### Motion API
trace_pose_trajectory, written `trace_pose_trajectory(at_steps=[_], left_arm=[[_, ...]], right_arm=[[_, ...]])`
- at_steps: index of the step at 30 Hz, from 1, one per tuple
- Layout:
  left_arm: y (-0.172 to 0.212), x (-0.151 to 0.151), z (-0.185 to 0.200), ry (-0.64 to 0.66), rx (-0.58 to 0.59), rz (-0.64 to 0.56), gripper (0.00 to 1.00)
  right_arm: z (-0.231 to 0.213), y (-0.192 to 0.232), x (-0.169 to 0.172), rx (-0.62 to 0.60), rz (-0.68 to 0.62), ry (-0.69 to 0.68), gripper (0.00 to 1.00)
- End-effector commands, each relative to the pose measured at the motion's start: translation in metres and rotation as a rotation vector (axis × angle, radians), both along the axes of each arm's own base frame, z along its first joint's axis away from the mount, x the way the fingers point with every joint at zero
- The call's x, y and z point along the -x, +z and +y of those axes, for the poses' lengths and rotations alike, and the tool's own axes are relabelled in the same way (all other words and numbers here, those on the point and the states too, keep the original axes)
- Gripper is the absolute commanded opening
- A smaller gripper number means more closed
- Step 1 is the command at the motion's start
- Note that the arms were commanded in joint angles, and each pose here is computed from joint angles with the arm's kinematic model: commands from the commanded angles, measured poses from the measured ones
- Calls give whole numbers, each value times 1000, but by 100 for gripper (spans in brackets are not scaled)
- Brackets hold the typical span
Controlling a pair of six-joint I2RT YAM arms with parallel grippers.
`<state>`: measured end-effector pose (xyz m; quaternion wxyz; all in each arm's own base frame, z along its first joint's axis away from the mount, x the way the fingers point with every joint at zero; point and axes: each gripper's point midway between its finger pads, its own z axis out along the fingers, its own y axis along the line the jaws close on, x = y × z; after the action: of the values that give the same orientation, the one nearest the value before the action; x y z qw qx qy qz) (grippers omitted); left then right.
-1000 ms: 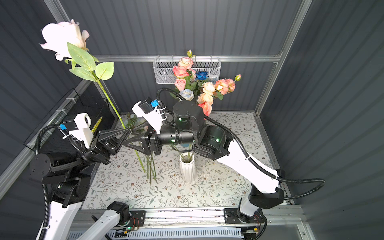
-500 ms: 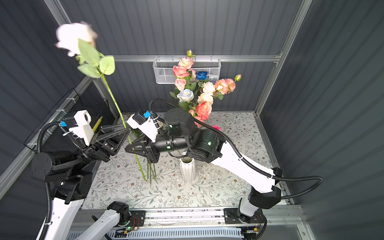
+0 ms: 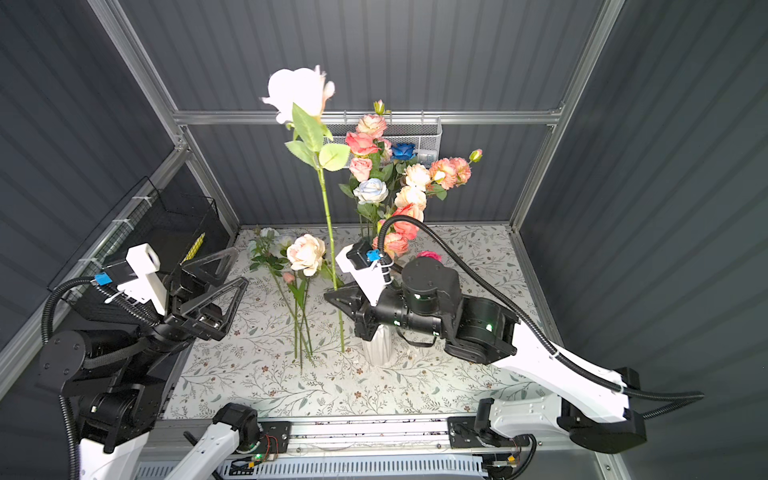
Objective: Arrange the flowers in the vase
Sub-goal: 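Open the left gripper while the right gripper carries the rose over the white vase, then release the rose into the white vase while the left gripper lowers to stems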
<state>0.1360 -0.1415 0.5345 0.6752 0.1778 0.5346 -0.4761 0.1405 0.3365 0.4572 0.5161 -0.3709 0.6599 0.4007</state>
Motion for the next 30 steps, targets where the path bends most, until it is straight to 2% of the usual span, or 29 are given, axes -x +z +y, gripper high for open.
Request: trace_pose_trajectory(at_steps=[1, 5, 8, 14, 18, 27, 28, 30], left_arm=[[-29, -16, 4, 79, -56, 72, 100], [-43, -20, 6, 107, -85, 113, 100], [-52, -21, 7, 114, -103, 140, 100], [-66, -24, 10, 140, -119, 176, 100], [-75, -27, 12, 156, -127, 197, 100], [-108, -46, 16, 217, -144, 296, 100], [-114, -53, 22, 260, -143, 318, 100], [-126, -62, 26, 299, -154, 360, 100]], right_arm=[[-30, 10, -28, 0, -133, -214, 0], [-39, 8, -43, 30, -208, -309, 0], [-36, -3, -53, 73, -240, -354, 0], [-29, -19, -67, 87, -291, -415, 0], [-25, -34, -68, 89, -262, -413, 0], [-25, -94, -66, 111, -133, -409, 0], [-26, -97, -64, 108, -120, -407, 10], [-30, -96, -61, 80, -104, -405, 41]])
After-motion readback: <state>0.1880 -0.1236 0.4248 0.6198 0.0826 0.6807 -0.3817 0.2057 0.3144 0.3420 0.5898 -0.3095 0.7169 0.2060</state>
